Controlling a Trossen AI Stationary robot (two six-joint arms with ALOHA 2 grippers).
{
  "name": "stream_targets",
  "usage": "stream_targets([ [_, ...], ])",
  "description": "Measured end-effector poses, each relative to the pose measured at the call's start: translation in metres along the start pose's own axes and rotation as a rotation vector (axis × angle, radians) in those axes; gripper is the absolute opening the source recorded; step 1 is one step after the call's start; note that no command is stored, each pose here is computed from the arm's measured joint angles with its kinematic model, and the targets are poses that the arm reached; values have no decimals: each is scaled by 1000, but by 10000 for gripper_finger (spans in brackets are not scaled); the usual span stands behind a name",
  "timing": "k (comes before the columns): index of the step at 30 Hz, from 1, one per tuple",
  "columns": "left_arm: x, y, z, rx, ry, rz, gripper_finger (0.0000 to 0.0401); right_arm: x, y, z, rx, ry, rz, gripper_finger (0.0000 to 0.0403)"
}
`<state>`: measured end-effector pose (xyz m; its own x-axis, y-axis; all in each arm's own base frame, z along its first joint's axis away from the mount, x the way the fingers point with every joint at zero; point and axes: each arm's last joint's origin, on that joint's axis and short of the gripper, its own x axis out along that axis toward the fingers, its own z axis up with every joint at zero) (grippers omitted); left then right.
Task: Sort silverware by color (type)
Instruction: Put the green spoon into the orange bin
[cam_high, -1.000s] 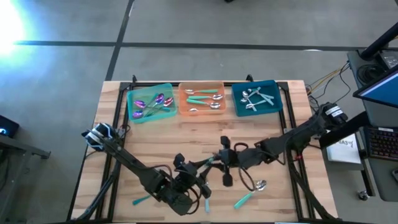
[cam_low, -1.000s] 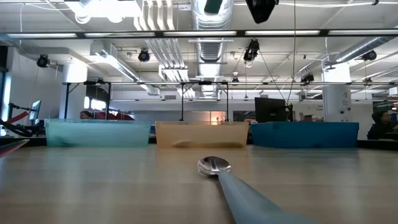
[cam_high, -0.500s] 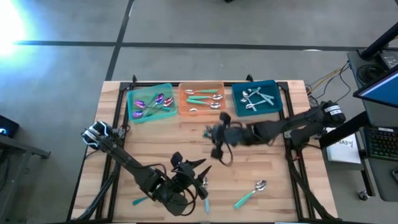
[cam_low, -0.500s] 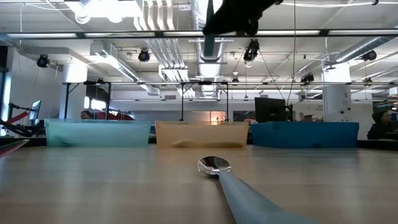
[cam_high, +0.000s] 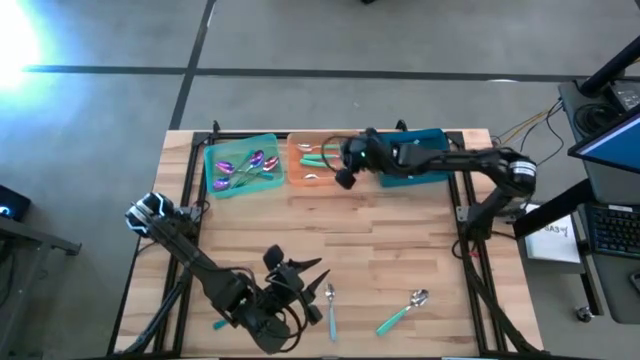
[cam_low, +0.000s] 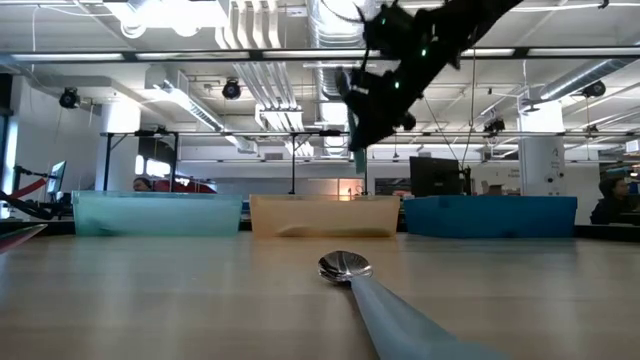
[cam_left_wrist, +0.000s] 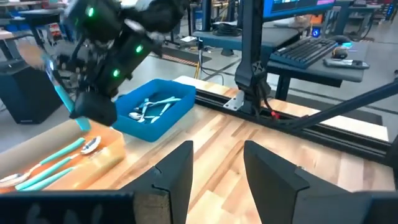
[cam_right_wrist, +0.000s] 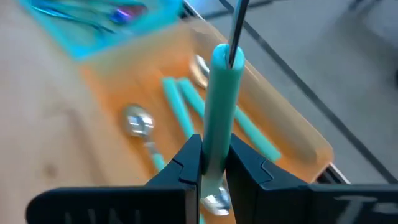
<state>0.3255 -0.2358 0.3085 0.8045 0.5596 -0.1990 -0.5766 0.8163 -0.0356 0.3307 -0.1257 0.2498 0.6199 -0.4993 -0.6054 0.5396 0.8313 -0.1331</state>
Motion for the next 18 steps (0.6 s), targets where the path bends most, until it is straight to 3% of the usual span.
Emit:
stream_targets([
  [5, -1, 4, 1, 30, 8, 7, 127, 42, -21, -19, 38, 99, 9, 34],
  [10, -4, 10, 1, 64, 29, 12, 127, 65, -22, -33, 22, 164, 12, 35],
  [18, -12, 35, -7, 33, 251, -7, 127, 65, -20, -23, 26, 147, 61, 114],
])
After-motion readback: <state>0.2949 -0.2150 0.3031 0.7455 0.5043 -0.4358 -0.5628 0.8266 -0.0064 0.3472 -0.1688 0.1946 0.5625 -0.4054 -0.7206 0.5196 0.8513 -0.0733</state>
